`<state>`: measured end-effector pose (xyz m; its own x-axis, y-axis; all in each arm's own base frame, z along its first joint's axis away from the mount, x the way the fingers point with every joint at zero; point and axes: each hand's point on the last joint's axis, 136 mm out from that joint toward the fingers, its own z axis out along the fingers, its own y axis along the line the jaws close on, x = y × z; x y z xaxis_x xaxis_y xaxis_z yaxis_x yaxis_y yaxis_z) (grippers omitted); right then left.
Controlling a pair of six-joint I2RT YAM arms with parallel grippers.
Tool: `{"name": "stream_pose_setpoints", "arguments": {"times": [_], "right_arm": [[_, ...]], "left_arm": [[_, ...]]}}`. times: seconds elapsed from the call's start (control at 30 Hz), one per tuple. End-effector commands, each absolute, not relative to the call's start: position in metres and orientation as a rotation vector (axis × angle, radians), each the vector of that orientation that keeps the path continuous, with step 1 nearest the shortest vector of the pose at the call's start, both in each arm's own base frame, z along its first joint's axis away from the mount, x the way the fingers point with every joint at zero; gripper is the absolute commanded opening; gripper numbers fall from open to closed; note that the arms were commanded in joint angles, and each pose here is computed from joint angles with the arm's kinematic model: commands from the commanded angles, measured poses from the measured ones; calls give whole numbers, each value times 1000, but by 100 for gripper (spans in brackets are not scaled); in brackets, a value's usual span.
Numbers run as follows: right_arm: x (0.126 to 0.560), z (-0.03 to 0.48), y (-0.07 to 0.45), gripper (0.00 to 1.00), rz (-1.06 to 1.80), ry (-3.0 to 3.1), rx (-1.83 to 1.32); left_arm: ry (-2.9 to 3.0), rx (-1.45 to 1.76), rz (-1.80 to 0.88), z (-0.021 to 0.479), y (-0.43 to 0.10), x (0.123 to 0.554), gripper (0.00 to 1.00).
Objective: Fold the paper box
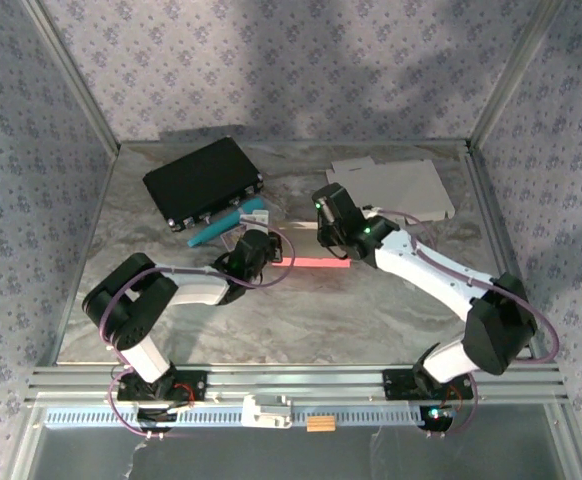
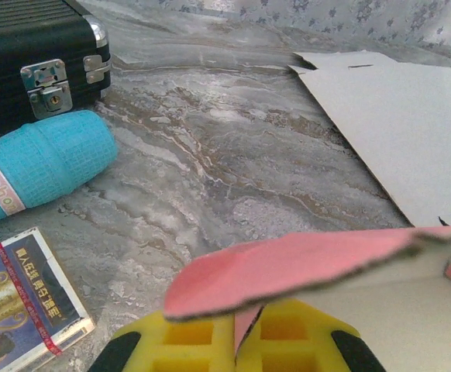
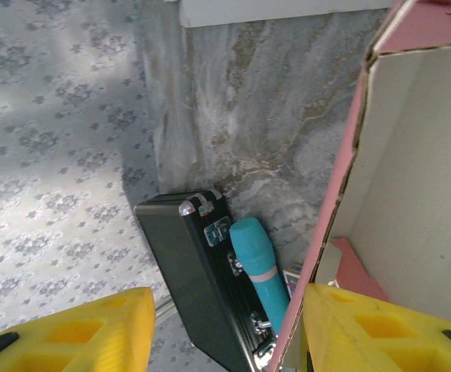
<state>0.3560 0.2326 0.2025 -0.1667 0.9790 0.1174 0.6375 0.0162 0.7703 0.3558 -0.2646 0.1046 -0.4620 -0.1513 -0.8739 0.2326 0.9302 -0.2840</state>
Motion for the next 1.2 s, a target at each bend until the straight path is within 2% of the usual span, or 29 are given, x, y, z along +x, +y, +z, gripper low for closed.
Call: {"name": "stream_pose_setpoints", "arguments": {"times": [0.0, 0.27, 0.47, 0.57, 0.6, 0.9, 1.03, 1.17], "right_arm": [[359, 197, 235, 54, 988, 1900, 1722], [355, 184, 239, 47, 962, 1990, 1739], [337, 214, 212, 53, 905, 1980, 1636], [331, 210, 217, 56, 945, 2004, 1649], [331, 194, 219, 57, 944, 2020, 1660], [368, 197, 239, 57, 1019, 2036, 1618], [367, 180, 241, 53, 996, 2058, 1646], [371, 174, 243, 38, 989, 2060, 1654]], "left_arm": [[2113, 83, -383, 76, -256, 341, 0], [2111, 95, -368, 81, -257, 344, 0], [2111, 94, -364, 82, -259, 346, 0], [2107, 88, -360, 83, -259, 348, 0], [2107, 87, -357, 83, -259, 348, 0], [2115, 90, -346, 82, -258, 348, 0], [2120, 90, -343, 82, -258, 348, 0], [2126, 94, -330, 80, -256, 346, 0]]}}
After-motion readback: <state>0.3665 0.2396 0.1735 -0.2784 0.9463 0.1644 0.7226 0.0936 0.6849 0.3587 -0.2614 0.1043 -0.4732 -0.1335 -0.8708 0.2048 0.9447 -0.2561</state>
